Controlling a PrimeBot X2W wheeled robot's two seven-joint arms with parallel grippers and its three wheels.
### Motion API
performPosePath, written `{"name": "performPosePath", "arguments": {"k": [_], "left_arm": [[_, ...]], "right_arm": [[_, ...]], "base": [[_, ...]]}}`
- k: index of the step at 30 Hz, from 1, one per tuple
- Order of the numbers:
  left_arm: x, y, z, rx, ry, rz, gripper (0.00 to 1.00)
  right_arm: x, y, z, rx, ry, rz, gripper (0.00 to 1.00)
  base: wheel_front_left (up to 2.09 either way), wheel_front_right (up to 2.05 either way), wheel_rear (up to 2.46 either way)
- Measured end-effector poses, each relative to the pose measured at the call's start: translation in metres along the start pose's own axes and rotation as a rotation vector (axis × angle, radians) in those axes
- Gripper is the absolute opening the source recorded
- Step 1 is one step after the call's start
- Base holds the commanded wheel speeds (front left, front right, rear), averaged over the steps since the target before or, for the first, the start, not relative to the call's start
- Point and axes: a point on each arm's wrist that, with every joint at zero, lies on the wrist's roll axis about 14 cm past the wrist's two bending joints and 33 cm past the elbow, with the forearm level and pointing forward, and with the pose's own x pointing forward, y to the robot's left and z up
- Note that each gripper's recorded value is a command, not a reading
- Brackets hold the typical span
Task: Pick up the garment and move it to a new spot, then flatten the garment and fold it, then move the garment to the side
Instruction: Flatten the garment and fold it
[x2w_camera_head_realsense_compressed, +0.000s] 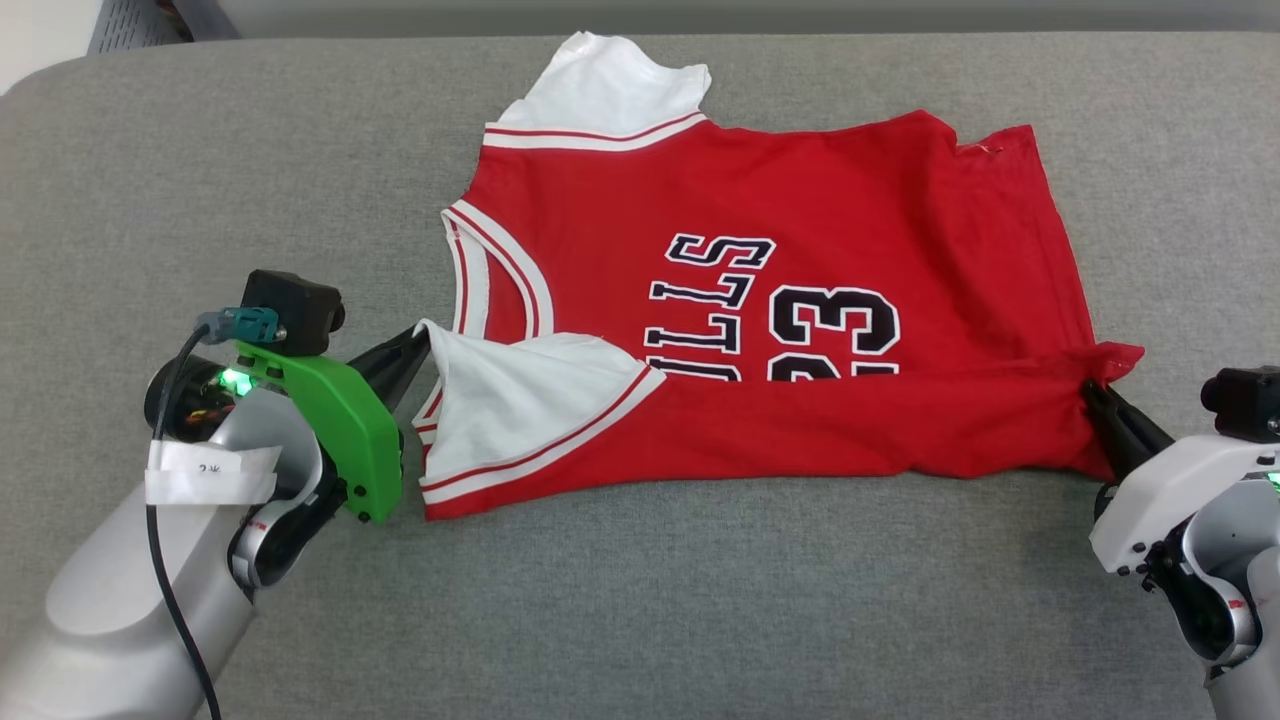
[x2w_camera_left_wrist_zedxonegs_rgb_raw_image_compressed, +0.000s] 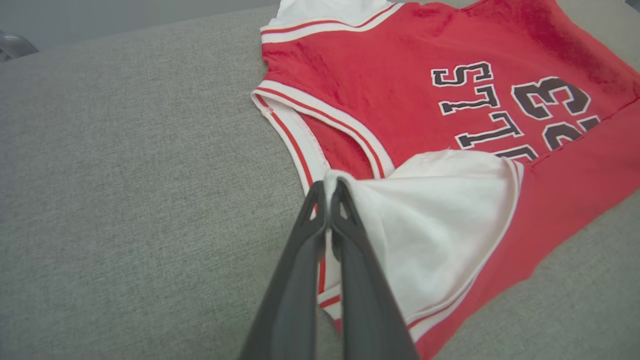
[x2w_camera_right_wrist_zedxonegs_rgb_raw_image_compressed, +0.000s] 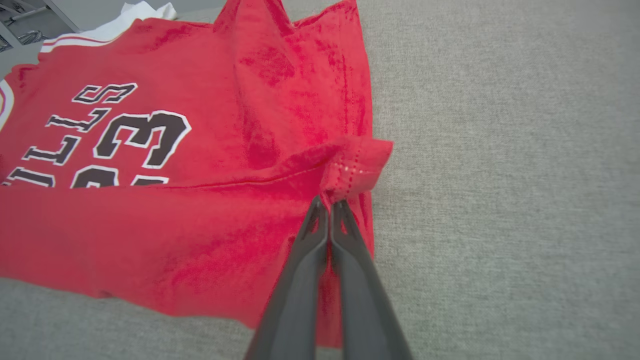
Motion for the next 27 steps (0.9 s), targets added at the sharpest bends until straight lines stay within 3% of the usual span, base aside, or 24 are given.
{"name": "performPosePath", "arguments": {"k": [4,5,6,7,8,16,20,27], "left_arm": [[0.012,0.005,-0.013,0.015,0.051,0.005,0.0],[0.015,0.004,-0.015,0.013,0.058,0.001,0.05],[0.018,0.003,-0.018,0.009,0.068,-0.001,0.37],[0.021,0.004,-0.021,0.009,0.076,0.003,1.0],[0.022,0.005,-0.023,0.012,0.082,0.005,1.0],[0.023,0.005,-0.023,-0.027,0.026,0.042,1.0],[0.009,0.006,0.012,-0.084,-0.137,0.081,1.0],[-0.02,-0.005,0.028,-0.177,-0.264,0.13,1.0]], "right_arm": [[0.007,-0.005,-0.008,-0.002,0.033,-0.013,0.0],[0.008,-0.006,-0.01,-0.002,0.041,-0.015,0.0],[0.009,-0.007,-0.014,-0.003,0.056,-0.019,0.0],[0.01,-0.008,-0.017,-0.003,0.066,-0.023,0.49],[0.01,-0.009,-0.019,-0.003,0.071,-0.026,1.0],[0.008,-0.006,-0.01,0.0,0.038,-0.027,1.0],[-0.006,-0.004,0.017,-0.034,-0.027,-0.019,1.0],[-0.033,0.002,0.033,-0.095,-0.04,-0.01,1.0]], "base": [[0.0,0.0,0.0],[0.0,0.0,0.0],[0.0,0.0,0.0],[0.0,0.0,0.0],[0.0,0.0,0.0],[0.0,0.0,0.0],[0.0,0.0,0.0],[0.0,0.0,0.0]]}}
